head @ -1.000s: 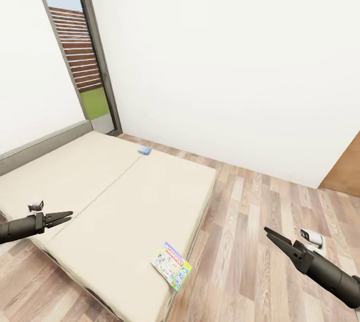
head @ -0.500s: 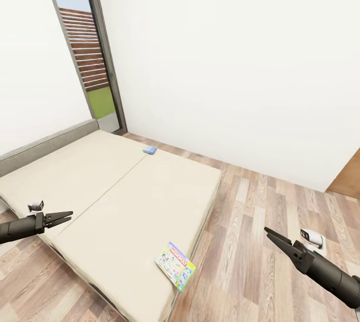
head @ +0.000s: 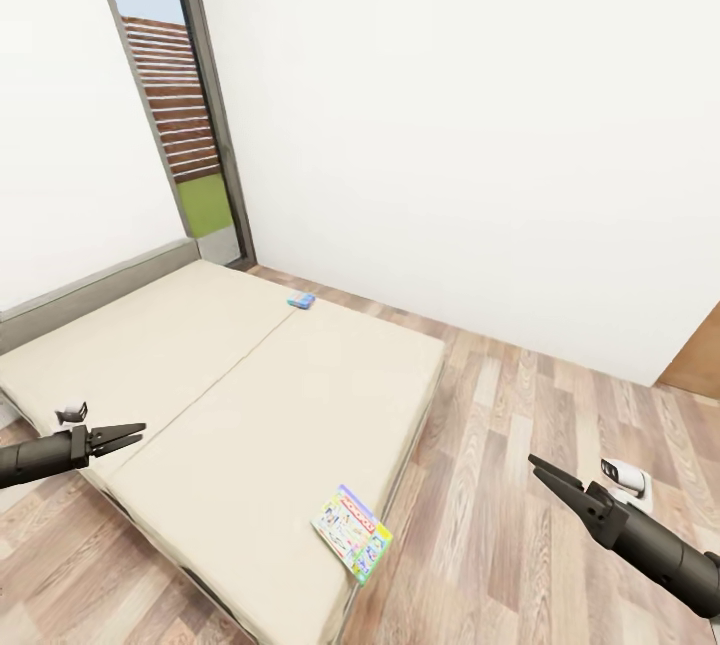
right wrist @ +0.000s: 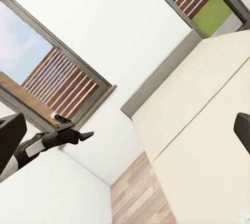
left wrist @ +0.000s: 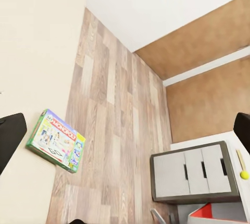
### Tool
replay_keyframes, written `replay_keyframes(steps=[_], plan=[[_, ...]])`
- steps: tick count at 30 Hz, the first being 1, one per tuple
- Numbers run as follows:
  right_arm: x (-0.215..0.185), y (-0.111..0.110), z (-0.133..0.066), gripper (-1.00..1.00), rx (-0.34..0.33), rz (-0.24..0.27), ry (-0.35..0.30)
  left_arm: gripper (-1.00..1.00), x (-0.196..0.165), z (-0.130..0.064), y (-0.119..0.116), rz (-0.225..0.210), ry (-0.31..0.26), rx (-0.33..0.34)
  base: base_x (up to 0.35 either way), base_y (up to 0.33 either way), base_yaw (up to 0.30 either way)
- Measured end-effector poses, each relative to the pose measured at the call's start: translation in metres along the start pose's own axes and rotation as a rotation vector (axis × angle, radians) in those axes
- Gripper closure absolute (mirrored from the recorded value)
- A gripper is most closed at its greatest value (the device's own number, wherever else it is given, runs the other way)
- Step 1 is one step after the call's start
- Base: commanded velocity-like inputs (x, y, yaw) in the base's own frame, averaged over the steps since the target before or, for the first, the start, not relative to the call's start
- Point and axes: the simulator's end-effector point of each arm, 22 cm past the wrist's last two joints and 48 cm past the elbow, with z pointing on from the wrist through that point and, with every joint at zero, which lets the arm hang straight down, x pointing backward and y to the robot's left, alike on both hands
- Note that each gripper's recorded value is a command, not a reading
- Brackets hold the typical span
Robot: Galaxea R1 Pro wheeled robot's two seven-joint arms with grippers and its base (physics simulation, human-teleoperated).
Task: Put all the toys in the child's room - the three board games (two on the bed and one on the table), the two jigsaw puzzles on the table, and the tennis ball on the table - inside the toy box on the table in the child's room.
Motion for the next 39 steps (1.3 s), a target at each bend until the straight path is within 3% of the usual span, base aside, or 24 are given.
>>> replay_keyframes(steps=[14,39], plan=[[0.0000,0.0004,0.0000,-1.00,-0.002,0.000,0.000,-1.00,-0.0001,0.0000,0.0000,0.000,0.000,0.000,0.000,-0.055,0.169],[0.0000,0.0003,-0.0001,-1.00,-0.001,0.000,0.000,-1.00,0.0001,0.0000,0.0000,-0.001,-0.001,0.001,0.044,-0.027,0.011]])
